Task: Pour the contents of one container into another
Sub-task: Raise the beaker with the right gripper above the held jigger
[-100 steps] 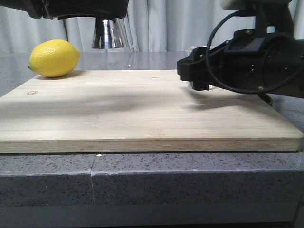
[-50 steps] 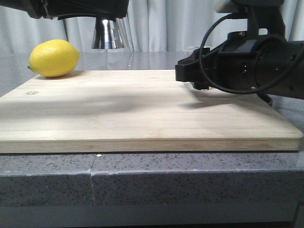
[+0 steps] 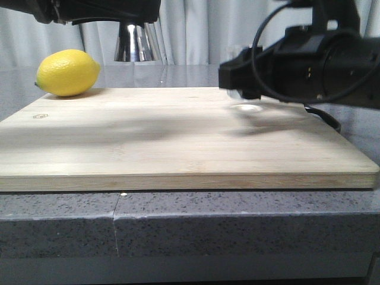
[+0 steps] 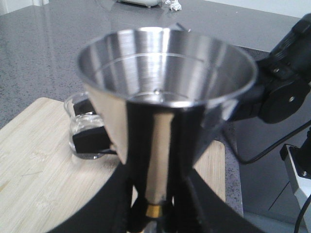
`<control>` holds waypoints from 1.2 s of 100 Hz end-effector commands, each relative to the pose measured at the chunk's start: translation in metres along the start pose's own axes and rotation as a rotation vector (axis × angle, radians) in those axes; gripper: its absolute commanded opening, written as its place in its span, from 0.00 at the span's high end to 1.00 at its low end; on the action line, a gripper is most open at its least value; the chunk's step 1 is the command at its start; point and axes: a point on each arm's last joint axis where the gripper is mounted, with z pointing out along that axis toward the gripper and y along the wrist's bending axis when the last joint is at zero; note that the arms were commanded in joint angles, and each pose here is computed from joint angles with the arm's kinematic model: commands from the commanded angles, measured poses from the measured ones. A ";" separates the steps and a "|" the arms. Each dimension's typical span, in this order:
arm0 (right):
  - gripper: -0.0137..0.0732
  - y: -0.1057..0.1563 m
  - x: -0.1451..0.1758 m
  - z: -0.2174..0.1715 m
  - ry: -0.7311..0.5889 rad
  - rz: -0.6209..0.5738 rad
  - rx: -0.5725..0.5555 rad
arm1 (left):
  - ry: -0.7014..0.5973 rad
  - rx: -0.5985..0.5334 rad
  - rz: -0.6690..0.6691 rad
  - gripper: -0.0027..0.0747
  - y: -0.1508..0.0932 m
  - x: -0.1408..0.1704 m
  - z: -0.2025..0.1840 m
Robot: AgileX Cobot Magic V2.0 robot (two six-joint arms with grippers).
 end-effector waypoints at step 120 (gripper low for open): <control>0.53 0.054 -0.212 -0.041 -0.165 -0.626 -0.250 | -0.099 0.120 0.066 0.99 -0.019 -0.023 -0.005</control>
